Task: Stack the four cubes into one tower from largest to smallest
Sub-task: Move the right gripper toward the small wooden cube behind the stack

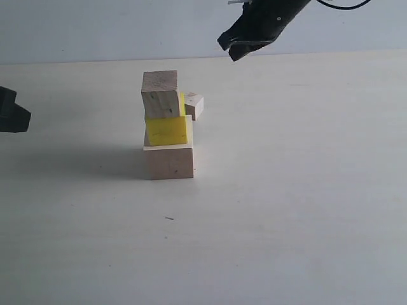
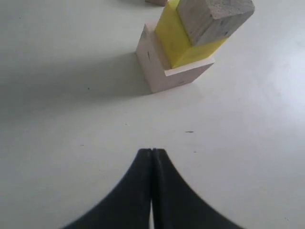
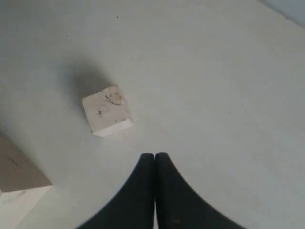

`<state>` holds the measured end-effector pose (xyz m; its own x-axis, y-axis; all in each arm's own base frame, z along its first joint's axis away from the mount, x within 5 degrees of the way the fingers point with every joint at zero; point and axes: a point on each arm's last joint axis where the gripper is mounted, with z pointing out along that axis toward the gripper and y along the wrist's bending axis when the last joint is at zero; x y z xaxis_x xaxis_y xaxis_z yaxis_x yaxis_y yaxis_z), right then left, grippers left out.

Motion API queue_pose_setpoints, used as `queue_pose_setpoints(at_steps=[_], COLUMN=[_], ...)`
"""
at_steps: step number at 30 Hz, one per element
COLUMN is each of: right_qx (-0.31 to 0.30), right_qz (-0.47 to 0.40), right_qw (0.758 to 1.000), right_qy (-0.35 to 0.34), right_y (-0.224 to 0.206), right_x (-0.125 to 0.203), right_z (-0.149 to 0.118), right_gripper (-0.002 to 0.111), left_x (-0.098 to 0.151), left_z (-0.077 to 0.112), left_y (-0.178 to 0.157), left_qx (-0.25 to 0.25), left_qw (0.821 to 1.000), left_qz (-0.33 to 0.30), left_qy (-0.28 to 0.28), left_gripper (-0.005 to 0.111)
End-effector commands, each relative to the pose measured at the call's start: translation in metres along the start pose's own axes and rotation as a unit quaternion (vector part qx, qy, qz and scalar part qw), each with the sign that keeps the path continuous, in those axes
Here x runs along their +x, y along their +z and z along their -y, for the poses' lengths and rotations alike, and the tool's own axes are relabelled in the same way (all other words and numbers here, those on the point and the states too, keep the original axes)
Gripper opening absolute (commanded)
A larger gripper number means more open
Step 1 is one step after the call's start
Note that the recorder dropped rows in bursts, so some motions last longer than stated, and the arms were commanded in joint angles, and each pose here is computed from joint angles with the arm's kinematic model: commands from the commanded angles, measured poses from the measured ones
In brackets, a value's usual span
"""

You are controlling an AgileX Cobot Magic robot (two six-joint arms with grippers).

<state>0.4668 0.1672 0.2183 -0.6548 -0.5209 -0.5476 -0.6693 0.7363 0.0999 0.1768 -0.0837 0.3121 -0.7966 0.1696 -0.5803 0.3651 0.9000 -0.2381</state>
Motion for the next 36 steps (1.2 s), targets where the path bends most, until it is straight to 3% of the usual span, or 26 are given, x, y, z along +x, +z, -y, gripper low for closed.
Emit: queue_pose_setpoints(at_steps=[1, 4, 11, 15, 19, 23, 36], right_qx=[0.008, 0.002, -0.065, -0.07, -0.081, -0.087, -0.156], right_qz=[0.029, 0.032, 0.066, 0.063, 0.053, 0.052, 0.068], right_qw=[0.999, 0.999, 0.979, 0.977, 0.976, 0.976, 0.969], right_qy=[-0.013, -0.024, -0.182, -0.193, -0.196, -0.192, -0.181], right_y=[0.028, 0.041, 0.052, 0.053, 0.053, 0.053, 0.065], right_x=[0.003, 0.007, 0.008, 0.009, 0.011, 0.012, 0.017], right_z=[0.01, 0.012, 0.001, 0.0, -0.001, -0.003, -0.012], right_gripper=[0.0, 0.0, 0.002, 0.018, 0.047, 0.058, 0.059], left_x=[0.003, 0.003, 0.004, 0.004, 0.004, 0.004, 0.004], left_z=[0.0, 0.0, -0.001, -0.001, -0.001, -0.001, -0.001], left_y=[0.002, 0.002, 0.002, 0.002, 0.002, 0.002, 0.002], left_qx=[0.003, 0.001, 0.0, 0.0, 0.0, 0.0, 0.0], left_qw=[1.0, 1.0, 1.0, 1.0, 1.0, 1.0, 1.0], left_qz=[-0.016, -0.02, -0.024, -0.026, -0.026, -0.026, -0.024], left_qy=[-0.015, -0.013, -0.011, -0.011, -0.01, -0.01, -0.01], left_gripper=[0.0, 0.0, 0.0, 0.0, 0.0, 0.0, 0.0])
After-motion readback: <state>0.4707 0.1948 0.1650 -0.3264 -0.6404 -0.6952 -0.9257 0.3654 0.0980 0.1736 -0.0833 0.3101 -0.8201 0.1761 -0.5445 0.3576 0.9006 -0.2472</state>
